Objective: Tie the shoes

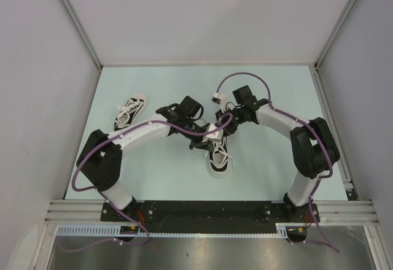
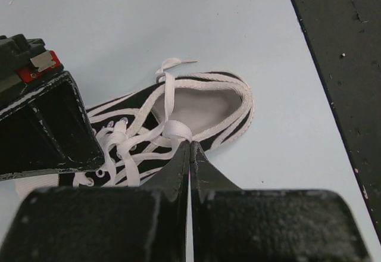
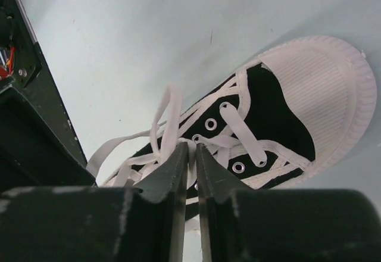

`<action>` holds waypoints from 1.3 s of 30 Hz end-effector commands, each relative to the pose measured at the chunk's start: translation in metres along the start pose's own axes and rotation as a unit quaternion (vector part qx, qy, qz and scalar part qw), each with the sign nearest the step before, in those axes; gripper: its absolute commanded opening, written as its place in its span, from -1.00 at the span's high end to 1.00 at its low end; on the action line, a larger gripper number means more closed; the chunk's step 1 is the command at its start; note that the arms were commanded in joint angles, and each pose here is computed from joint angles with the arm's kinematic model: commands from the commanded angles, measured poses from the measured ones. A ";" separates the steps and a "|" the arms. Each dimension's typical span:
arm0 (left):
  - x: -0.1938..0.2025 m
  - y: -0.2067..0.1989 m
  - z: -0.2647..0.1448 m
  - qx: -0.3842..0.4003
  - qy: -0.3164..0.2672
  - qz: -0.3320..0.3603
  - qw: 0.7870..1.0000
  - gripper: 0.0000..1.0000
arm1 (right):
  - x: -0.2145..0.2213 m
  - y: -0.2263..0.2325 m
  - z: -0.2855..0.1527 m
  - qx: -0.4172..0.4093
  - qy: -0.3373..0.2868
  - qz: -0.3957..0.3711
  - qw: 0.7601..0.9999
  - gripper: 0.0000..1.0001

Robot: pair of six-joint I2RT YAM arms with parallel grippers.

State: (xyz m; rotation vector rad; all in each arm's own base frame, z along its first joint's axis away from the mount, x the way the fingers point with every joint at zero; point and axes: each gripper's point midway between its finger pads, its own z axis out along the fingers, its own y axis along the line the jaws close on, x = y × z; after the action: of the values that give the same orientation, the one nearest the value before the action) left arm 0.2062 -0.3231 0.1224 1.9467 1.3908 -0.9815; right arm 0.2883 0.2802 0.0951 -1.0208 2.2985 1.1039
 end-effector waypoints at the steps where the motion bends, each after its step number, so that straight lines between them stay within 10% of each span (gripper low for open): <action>1: -0.015 0.003 -0.004 -0.001 -0.020 0.030 0.999 1.00 | -0.009 -0.005 -0.006 0.017 0.001 -0.015 1.000 0.87; 39: -0.043 0.045 0.023 -0.069 -0.069 -0.185 0.978 1.00 | -0.012 0.003 -0.046 -0.023 -0.030 0.044 0.998 1.00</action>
State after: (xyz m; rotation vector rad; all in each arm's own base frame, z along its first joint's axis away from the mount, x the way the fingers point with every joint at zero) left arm 0.2202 -0.3627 0.1335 1.6382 1.6764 -1.1137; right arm 0.2871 0.2493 0.1144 -0.9136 2.3483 1.1820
